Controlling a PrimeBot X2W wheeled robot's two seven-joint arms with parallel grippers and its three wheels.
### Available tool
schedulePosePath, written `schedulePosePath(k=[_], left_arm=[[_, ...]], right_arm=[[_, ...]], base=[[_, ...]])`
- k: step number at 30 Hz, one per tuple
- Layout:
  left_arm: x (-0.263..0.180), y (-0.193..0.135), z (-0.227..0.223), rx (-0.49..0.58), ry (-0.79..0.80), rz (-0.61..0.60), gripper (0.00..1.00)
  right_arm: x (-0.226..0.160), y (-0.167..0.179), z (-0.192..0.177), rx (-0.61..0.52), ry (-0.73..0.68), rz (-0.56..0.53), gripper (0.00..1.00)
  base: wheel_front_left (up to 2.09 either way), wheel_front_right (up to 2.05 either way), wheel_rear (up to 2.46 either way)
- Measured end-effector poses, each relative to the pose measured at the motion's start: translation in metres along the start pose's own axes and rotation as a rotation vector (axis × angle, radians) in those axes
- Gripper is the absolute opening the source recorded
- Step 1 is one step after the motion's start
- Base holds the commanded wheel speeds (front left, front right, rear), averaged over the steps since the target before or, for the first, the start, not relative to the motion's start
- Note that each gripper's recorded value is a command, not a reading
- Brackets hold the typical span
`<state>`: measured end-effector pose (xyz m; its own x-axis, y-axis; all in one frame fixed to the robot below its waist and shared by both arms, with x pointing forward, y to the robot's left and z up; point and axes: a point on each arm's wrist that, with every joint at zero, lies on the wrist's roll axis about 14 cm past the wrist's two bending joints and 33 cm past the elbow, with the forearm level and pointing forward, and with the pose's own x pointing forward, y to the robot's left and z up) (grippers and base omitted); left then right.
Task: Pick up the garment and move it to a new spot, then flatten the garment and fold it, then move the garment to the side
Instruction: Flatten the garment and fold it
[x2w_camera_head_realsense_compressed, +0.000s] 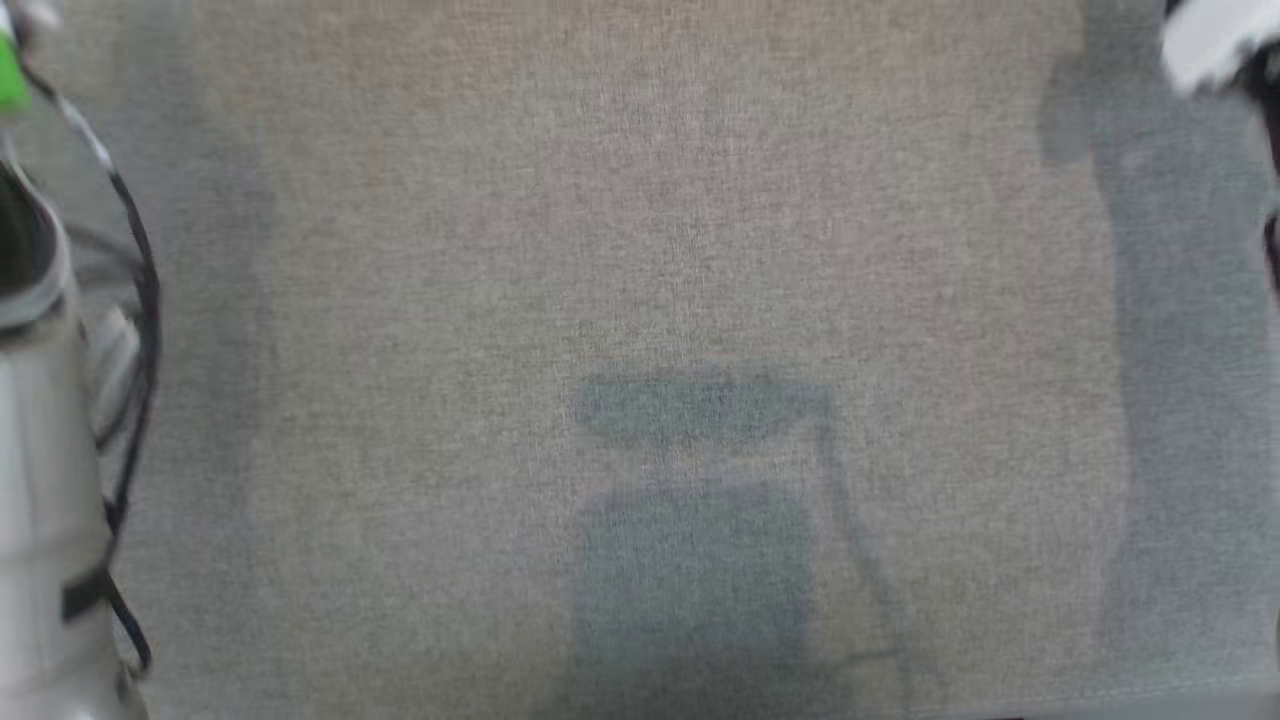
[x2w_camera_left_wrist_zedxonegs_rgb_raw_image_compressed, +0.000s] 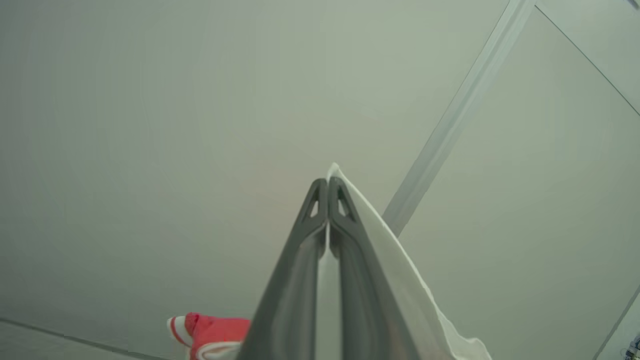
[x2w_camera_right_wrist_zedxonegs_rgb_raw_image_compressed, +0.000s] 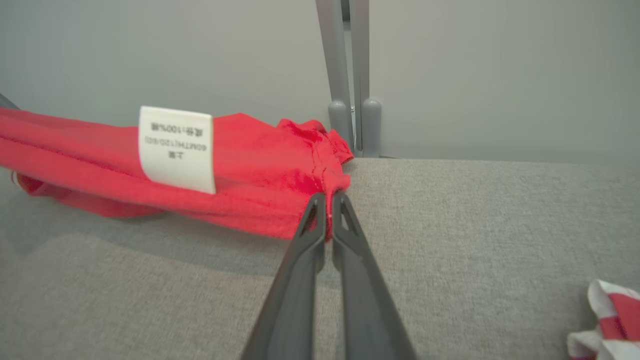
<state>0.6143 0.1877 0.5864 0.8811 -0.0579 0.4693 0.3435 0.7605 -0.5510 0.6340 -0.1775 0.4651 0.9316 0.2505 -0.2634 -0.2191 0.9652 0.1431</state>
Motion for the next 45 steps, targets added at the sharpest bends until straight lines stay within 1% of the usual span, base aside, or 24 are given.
schedulePosePath(k=[3, 7, 10, 13, 14, 16, 18, 19, 21, 23, 26, 28, 34, 37, 40, 41, 45], left_arm=[[-0.031, 0.001, 0.003, 0.004, 0.034, 0.057, 0.0], [-0.079, -0.003, -0.004, -0.05, 0.093, 0.156, 0.0], [-0.114, -0.009, -0.011, -0.064, 0.149, 0.217, 0.0], [-0.145, -0.009, -0.011, -0.055, 0.181, 0.285, 0.0], [-0.145, -0.009, -0.011, -0.055, 0.181, 0.285, 0.0], [-0.164, -0.008, -0.009, -0.027, 0.201, 0.323, 0.0], [-0.18, -0.003, 0.0, -0.024, 0.185, 0.383, 0.0], [-0.187, -0.006, 0.001, -0.006, 0.197, 0.386, 0.0], [-0.203, -0.006, 0.004, -0.001, 0.204, 0.421, 0.0], [-0.219, -0.009, 0.001, 0.017, 0.238, 0.432, 0.0], [-0.247, -0.01, -0.007, 0.035, 0.302, 0.48, 0.0], [-0.262, -0.012, -0.01, 0.03, 0.34, 0.51, 0.0], [-0.293, -0.011, -0.006, 0.077, 0.401, 0.561, 0.0], [-0.308, -0.007, -0.006, 0.096, 0.444, 0.591, 0.0], [-0.325, -0.006, -0.01, 0.1, 0.502, 0.626, 0.0], [-0.338, -0.006, -0.015, 0.099, 0.556, 0.645, 0.0], [-0.36, -0.014, -0.024, 0.075, 0.642, 0.668, 0.0]], right_arm=[[-0.031, 0.006, -0.017, 0.01, 0.09, -0.007, 0.0], [-0.073, 0.013, -0.036, 0.023, 0.187, -0.029, 0.0], [-0.1, 0.019, -0.041, 0.044, 0.206, -0.049, 0.0], [-0.122, 0.023, -0.042, 0.07, 0.194, -0.076, 0.0], [-0.122, 0.023, -0.042, 0.07, 0.194, -0.076, 0.0], [-0.134, 0.03, -0.046, 0.107, 0.193, -0.08, 0.0], [-0.144, 0.034, -0.049, 0.132, 0.192, -0.089, 0.0], [-0.15, 0.034, -0.051, 0.139, 0.195, -0.096, 0.0], [-0.161, 0.034, -0.055, 0.158, 0.196, -0.112, 0.0], [-0.171, 0.036, -0.061, 0.172, 0.209, -0.121, 0.0], [-0.187, 0.033, -0.068, 0.166, 0.228, -0.15, 0.0], [-0.195, 0.033, -0.069, 0.176, 0.224, -0.16, 0.0], [-0.213, 0.031, -0.068, 0.189, 0.199, -0.181, 0.0], [-0.22, 0.032, -0.076, 0.211, 0.213, -0.179, 0.0], [-0.227, 0.03, -0.086, 0.225, 0.234, -0.188, 0.0], [-0.231, 0.028, -0.092, 0.231, 0.25, -0.199, 0.0], [-0.241, 0.024, -0.107, 0.233, 0.3, -0.219, 0.0]], base=[[0.0, 0.0, 0.0], [0.0, 0.0, 0.0], [0.0, 0.0, 0.0], [0.0, 0.0, 0.0], [0.0, 0.0, 0.0], [0.0, 0.0, 0.0], [0.0, 0.0, 0.0], [0.0, 0.0, 0.0], [0.0, 0.0, 0.0], [0.0, 0.0, 0.0], [0.0, 0.0, 0.0], [0.0, 0.0, 0.0], [0.0, 0.0, 0.0], [0.0, 0.0, 0.0], [0.0, 0.0, 0.0], [0.0, 0.0, 0.0], [0.0, 0.0, 0.0]])
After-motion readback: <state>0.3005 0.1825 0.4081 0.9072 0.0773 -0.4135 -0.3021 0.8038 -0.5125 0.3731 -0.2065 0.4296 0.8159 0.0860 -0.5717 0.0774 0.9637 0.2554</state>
